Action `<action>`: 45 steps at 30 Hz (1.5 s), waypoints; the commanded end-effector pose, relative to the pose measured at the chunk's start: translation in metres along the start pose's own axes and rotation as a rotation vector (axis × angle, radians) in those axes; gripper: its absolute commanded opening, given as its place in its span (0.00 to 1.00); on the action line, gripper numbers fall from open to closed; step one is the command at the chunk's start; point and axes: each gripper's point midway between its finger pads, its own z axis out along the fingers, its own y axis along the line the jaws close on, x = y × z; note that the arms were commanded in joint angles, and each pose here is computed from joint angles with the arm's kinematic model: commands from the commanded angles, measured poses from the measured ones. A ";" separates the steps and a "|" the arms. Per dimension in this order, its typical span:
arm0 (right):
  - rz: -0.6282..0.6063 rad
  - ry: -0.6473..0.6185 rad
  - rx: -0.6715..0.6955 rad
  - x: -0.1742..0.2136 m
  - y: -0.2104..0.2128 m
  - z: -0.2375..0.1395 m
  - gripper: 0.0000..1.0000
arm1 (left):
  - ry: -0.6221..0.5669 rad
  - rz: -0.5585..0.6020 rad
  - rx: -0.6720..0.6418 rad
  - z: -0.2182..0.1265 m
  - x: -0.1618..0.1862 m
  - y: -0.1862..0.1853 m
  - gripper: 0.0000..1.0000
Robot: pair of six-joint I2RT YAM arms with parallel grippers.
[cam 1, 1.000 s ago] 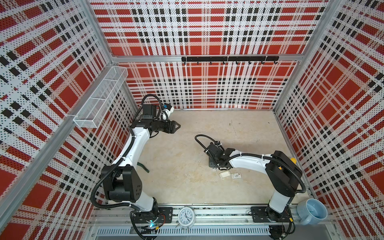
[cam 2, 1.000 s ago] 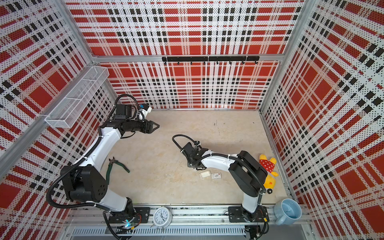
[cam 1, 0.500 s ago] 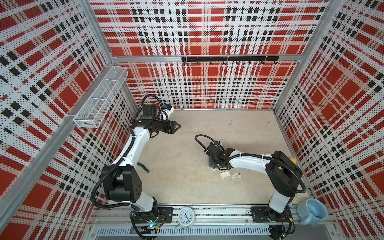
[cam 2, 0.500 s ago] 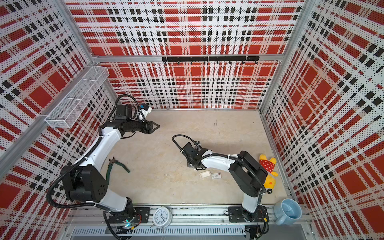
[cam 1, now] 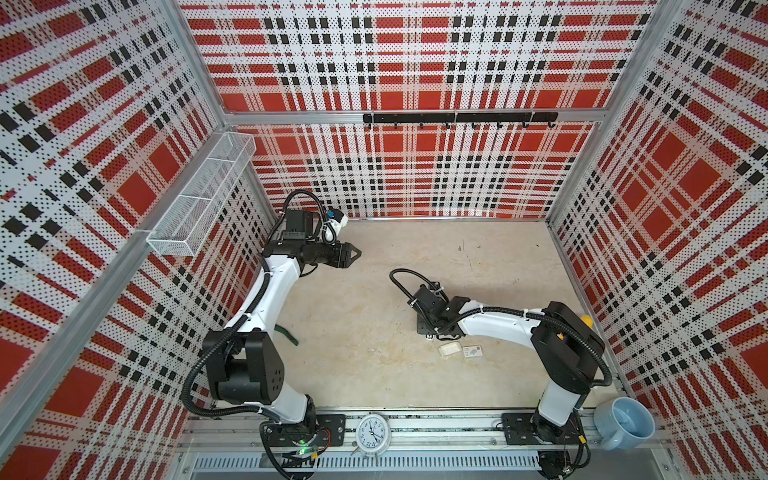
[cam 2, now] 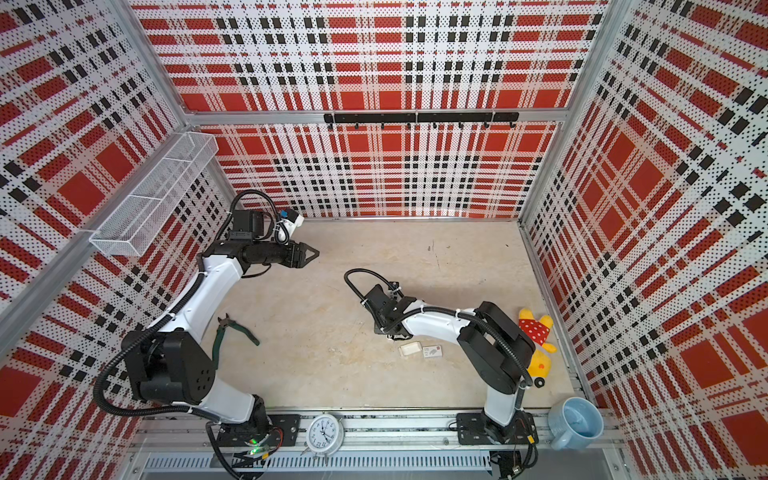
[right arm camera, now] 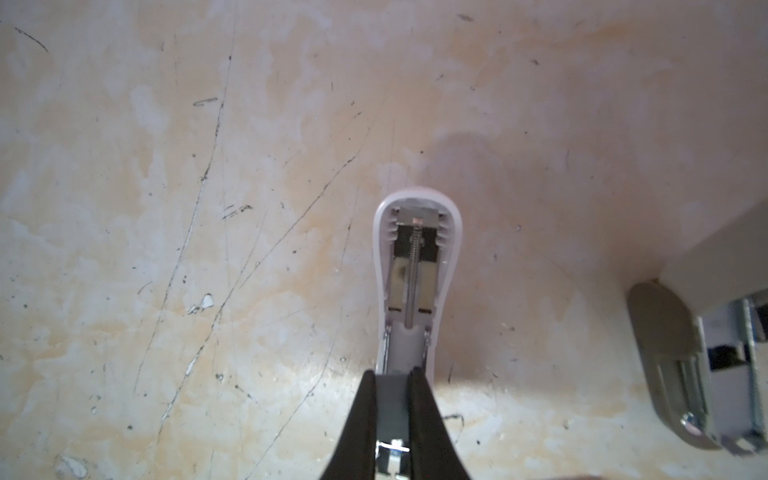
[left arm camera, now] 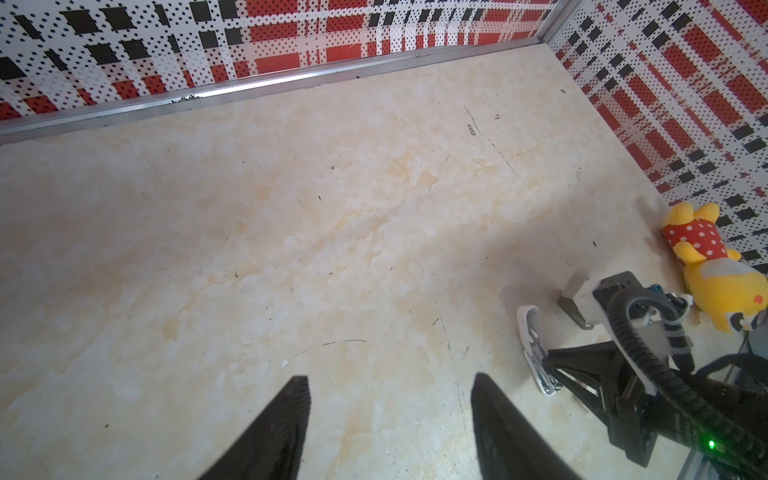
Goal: Load the staples into the stapler
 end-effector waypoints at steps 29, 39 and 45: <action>0.004 0.010 0.018 0.012 -0.003 0.004 0.13 | -0.009 -0.020 0.012 0.001 0.001 0.003 0.65; 0.000 0.014 0.023 0.012 -0.002 0.004 0.13 | -0.007 -0.020 0.011 0.002 0.003 0.003 0.65; 0.001 0.021 0.032 0.013 -0.003 0.006 0.13 | -0.007 -0.018 0.007 0.003 0.004 0.004 0.65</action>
